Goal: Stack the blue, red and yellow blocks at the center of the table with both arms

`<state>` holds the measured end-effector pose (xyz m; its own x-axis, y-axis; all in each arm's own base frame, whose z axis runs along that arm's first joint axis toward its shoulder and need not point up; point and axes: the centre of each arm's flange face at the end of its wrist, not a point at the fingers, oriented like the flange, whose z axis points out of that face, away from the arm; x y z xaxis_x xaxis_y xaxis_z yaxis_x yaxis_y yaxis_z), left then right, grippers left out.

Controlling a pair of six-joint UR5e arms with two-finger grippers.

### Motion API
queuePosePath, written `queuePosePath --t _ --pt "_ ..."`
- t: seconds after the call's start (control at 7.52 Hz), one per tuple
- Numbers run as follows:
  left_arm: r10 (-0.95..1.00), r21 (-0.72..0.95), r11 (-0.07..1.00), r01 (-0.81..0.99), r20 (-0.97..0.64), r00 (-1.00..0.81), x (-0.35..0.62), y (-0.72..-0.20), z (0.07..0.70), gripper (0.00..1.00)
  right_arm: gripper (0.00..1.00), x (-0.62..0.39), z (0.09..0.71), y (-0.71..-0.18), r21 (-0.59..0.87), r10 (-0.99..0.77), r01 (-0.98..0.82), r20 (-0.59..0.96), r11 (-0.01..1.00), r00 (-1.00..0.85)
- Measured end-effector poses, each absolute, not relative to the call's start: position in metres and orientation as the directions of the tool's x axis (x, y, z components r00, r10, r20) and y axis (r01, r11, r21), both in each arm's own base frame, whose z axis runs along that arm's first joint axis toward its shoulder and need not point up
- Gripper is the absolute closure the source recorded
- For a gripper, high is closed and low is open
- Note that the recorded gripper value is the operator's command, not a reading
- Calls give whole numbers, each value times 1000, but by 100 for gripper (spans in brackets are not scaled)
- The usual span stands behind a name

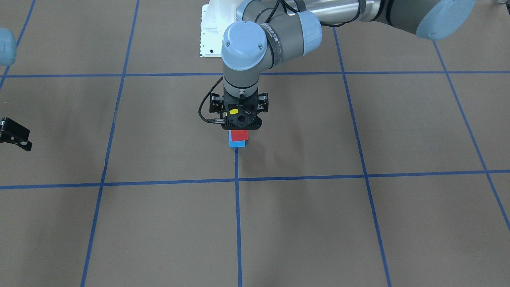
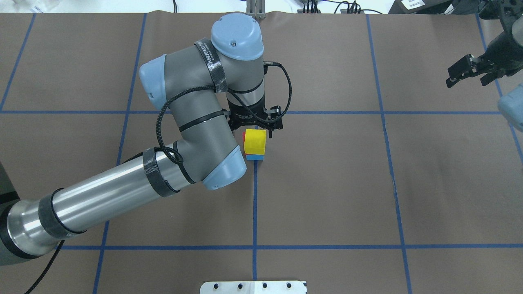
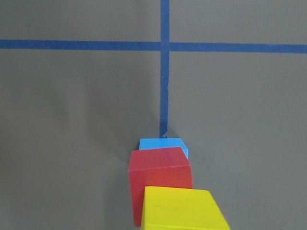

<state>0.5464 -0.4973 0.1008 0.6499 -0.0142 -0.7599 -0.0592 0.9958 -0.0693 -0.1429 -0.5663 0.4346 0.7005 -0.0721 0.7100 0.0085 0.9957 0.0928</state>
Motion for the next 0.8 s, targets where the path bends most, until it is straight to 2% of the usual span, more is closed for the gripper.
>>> queuePosePath --t 0.13,0.4,0.53,0.8 --pt "-23 -55 998 -30 -769 639 515 -504 107 0 0 -142 434 -566 92 -72 8 713 996 697" --pt "14 32 999 15 -769 639 417 -529 158 0 0 -136 435 -562 82 -64 6 729 997 682" --pt "76 103 995 1 -746 662 368 -548 198 0 0 -135 436 -561 81 -64 6 733 997 677" --pt "201 213 974 -74 -667 718 241 -593 318 0 0 -133 439 -561 86 -68 7 730 996 680"
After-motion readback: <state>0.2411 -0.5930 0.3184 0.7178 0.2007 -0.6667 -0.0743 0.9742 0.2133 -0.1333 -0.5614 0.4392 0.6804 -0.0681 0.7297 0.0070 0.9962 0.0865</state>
